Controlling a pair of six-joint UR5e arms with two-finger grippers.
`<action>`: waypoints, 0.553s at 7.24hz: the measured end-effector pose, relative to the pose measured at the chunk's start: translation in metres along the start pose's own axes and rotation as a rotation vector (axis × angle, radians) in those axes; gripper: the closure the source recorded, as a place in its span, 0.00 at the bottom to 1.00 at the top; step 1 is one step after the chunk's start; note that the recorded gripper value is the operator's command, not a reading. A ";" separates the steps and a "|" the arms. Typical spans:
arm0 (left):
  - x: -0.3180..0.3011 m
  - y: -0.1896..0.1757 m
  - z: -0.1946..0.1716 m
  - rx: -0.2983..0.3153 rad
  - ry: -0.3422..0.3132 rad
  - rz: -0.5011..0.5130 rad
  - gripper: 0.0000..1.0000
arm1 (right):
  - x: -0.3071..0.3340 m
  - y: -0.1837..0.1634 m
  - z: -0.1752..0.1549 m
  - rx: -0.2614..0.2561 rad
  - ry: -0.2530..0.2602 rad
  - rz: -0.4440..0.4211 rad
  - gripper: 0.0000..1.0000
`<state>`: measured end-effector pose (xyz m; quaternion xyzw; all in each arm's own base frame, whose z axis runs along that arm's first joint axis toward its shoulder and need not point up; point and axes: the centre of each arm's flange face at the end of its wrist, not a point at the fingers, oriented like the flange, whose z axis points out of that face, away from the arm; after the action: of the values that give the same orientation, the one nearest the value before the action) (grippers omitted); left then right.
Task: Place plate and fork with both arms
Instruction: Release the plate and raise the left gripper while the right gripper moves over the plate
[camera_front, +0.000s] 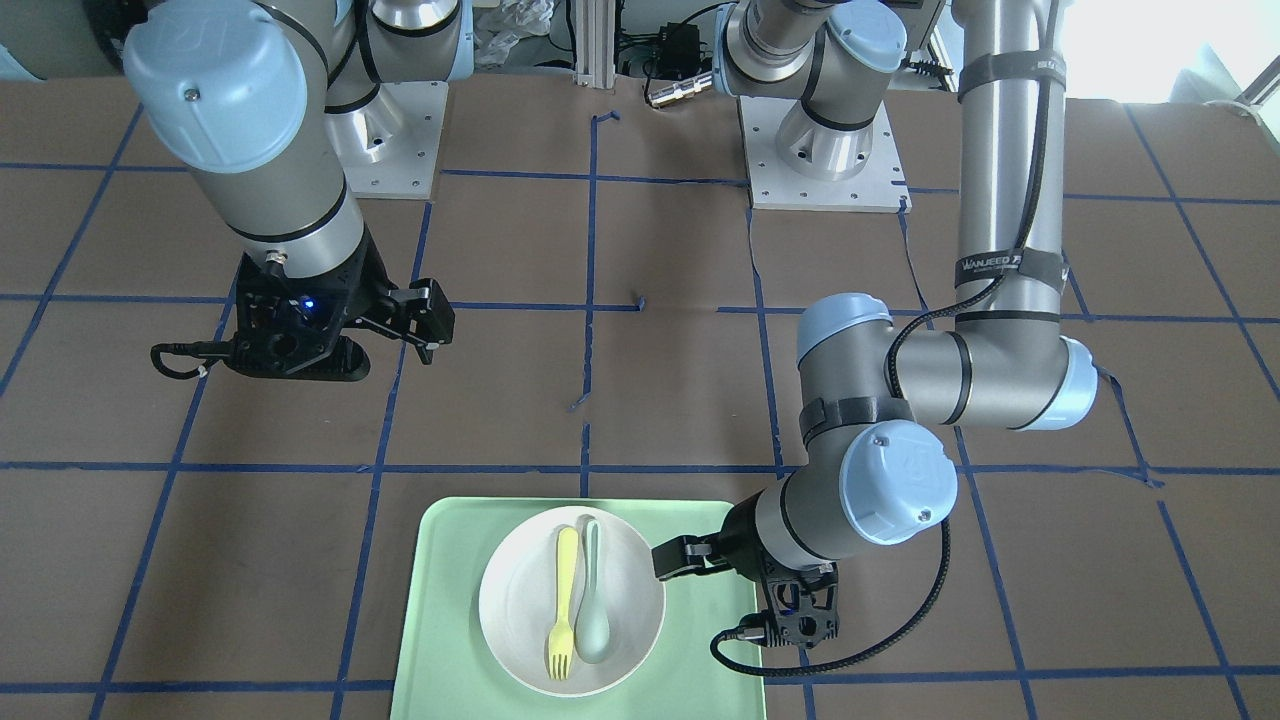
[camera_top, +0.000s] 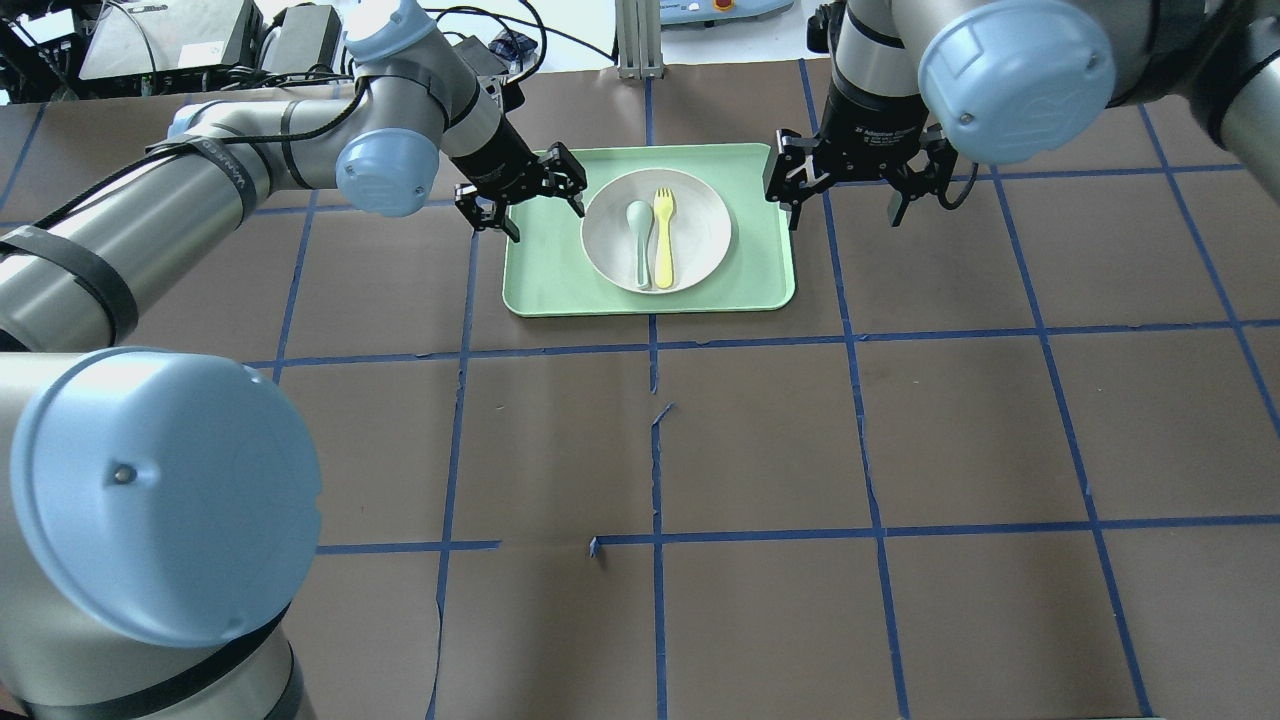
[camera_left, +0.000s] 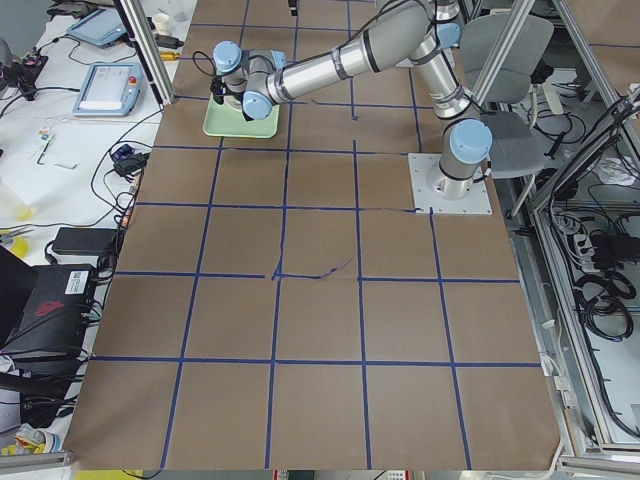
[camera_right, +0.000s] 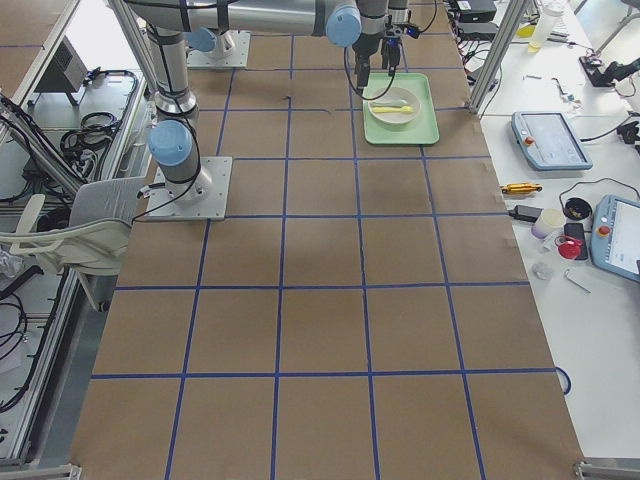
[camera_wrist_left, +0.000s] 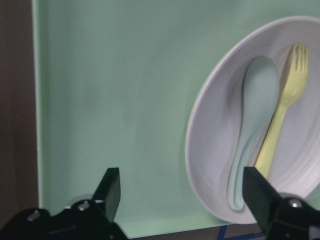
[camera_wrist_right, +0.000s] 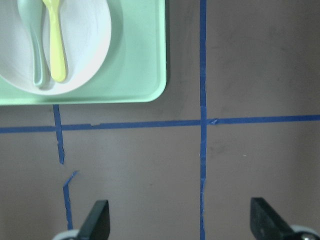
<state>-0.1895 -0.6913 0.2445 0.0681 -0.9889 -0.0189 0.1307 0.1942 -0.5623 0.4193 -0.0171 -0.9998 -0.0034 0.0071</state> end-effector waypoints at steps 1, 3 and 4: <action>-0.015 0.011 -0.035 -0.013 -0.107 0.036 0.00 | -0.004 -0.014 0.010 0.031 -0.008 0.010 0.06; -0.045 0.043 -0.107 -0.085 -0.239 0.104 0.00 | -0.026 -0.044 0.046 0.088 -0.038 -0.002 0.35; -0.055 0.058 -0.135 -0.109 -0.257 0.105 0.00 | -0.041 -0.059 0.069 0.116 -0.049 -0.010 0.36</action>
<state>-0.1094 -0.6285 0.3641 0.0062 -0.9972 -0.0744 0.0074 0.2319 -0.6227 0.3496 -0.0115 -0.9983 0.0548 -0.0165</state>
